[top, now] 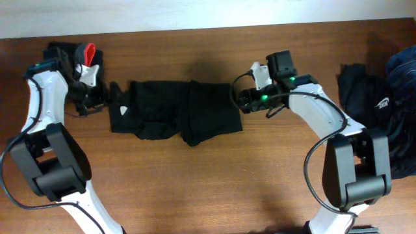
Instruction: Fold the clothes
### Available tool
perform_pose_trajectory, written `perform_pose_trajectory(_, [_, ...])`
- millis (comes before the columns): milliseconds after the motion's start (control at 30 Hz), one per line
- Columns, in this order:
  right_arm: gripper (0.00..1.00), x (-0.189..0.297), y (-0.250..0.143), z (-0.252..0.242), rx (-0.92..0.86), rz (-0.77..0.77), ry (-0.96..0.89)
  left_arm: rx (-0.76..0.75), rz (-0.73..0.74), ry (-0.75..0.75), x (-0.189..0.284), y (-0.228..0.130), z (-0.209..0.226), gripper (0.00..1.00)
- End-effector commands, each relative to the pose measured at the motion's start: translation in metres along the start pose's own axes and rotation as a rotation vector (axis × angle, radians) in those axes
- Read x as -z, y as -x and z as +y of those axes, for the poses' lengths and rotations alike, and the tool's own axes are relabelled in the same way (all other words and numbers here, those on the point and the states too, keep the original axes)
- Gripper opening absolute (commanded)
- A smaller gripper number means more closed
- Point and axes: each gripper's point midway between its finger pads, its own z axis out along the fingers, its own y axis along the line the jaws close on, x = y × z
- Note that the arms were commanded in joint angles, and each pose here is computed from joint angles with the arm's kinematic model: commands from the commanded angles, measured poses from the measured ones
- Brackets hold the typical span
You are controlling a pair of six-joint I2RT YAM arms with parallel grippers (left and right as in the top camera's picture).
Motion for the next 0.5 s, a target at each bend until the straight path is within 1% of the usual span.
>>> perform_pose_trajectory(0, [0.84,-0.01,-0.002,0.018,0.108,0.01,0.032,-0.088,-0.004,-0.063,-0.003,-0.008,-0.014,0.99])
perform_pose_trajectory(133, [0.85,-0.021,0.0,0.02,0.133,0.002,0.024,-0.088,-0.006,-0.082,-0.015,-0.012,-0.012,0.99])
perform_pose_trajectory(467, [0.88,-0.035,-0.006,0.013,0.121,0.028,0.021,-0.093,-0.012,-0.094,-0.034,-0.019,-0.008,0.99])
